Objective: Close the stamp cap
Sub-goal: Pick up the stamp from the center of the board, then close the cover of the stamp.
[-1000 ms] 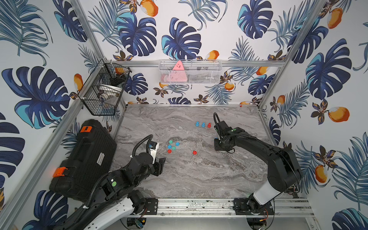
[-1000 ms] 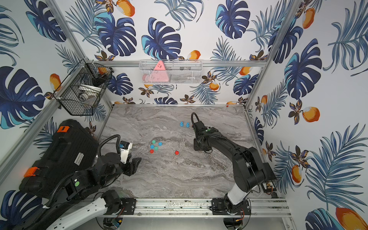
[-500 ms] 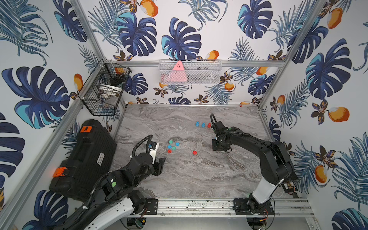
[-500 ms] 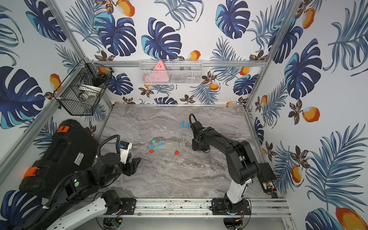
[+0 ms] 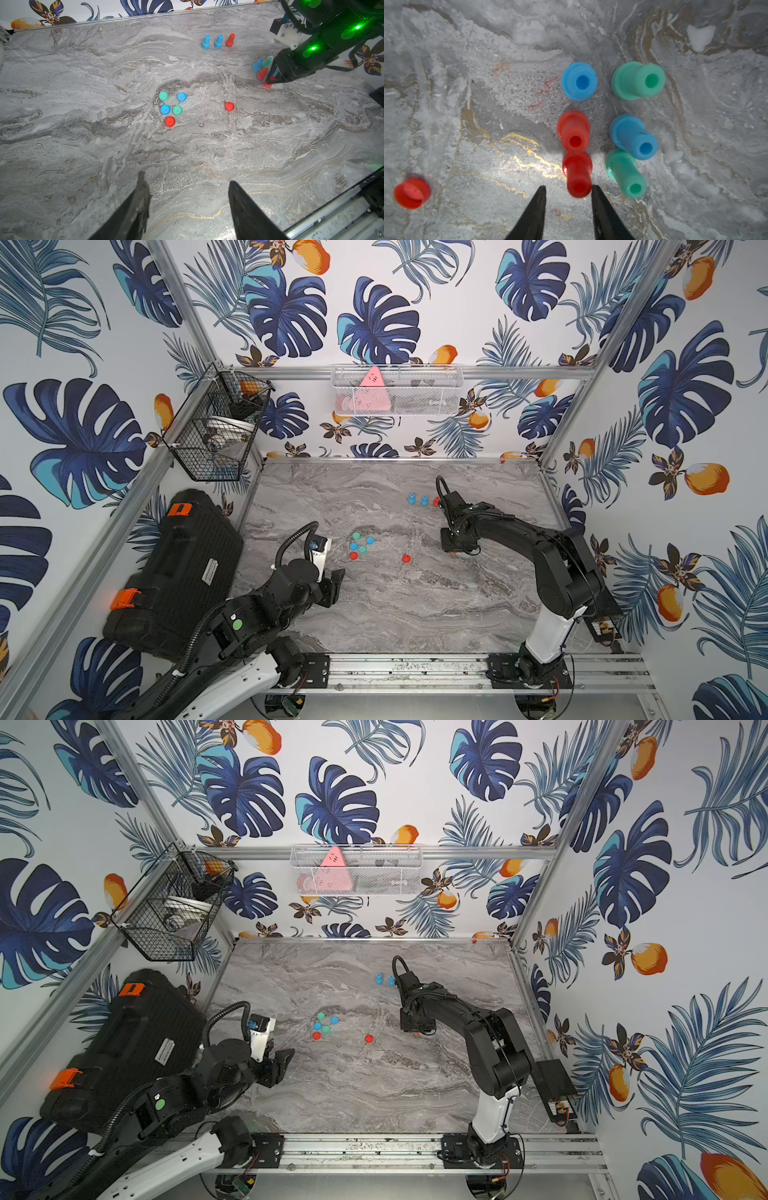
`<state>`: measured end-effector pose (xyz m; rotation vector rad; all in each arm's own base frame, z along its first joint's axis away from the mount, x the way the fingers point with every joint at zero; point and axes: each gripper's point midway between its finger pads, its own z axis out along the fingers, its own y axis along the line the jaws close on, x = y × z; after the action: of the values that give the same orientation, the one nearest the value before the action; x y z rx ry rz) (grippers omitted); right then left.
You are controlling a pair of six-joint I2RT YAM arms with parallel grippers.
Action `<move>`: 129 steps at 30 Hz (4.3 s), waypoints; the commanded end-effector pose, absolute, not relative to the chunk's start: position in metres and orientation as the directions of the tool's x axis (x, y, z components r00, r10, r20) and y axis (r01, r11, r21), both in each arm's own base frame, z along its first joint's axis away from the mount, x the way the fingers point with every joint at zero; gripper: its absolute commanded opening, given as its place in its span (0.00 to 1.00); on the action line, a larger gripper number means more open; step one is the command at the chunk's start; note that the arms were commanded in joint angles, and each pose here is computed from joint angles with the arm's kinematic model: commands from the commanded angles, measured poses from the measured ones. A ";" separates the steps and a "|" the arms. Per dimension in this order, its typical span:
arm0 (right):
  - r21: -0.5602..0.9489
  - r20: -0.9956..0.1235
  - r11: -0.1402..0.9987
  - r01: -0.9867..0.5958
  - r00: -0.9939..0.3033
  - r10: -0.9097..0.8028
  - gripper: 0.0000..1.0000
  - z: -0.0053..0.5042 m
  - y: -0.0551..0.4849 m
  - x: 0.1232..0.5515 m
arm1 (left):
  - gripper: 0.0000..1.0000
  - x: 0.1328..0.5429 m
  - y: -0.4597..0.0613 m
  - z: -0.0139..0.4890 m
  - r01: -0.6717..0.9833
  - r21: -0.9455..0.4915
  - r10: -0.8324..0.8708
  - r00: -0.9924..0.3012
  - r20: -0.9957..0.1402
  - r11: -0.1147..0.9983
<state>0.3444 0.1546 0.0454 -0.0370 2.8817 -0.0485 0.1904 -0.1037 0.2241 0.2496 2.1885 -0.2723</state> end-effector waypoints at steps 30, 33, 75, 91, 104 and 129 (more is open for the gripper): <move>-0.049 -0.245 0.998 -0.045 -0.968 -0.056 0.13 0.050 0.160 0.334 | 0.65 0.193 -0.104 0.229 0.277 -0.103 0.075 -0.566 -0.821 0.955; -0.052 -0.250 0.997 -0.065 -0.965 -0.076 0.13 0.057 0.166 0.326 | 0.65 0.193 -0.104 0.228 0.277 -0.102 0.076 -0.567 -0.820 0.955; -0.078 -0.261 0.943 -0.324 -0.906 -0.333 0.15 0.060 0.299 0.307 | 0.65 0.192 -0.103 0.230 0.276 -0.104 0.072 -0.560 -0.826 0.956; -0.091 -0.248 0.941 -0.327 -0.907 -0.340 0.15 0.049 0.301 0.311 | 0.65 0.192 -0.103 0.230 0.274 -0.103 0.072 -0.561 -0.825 0.956; -0.100 -0.262 0.939 -0.328 -0.902 -0.343 0.15 0.053 0.303 0.316 | 0.65 0.192 -0.102 0.231 0.273 -0.106 0.068 -0.558 -0.827 0.956; -0.114 -0.216 0.941 -0.317 -0.917 -0.335 0.15 0.025 0.294 0.309 | 0.65 0.192 -0.102 0.232 0.273 -0.108 0.065 -0.555 -0.830 0.956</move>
<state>0.3157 0.3005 0.0392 -0.4950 2.8230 -0.0851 0.1889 -0.1024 0.2269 0.2448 2.1748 -0.2819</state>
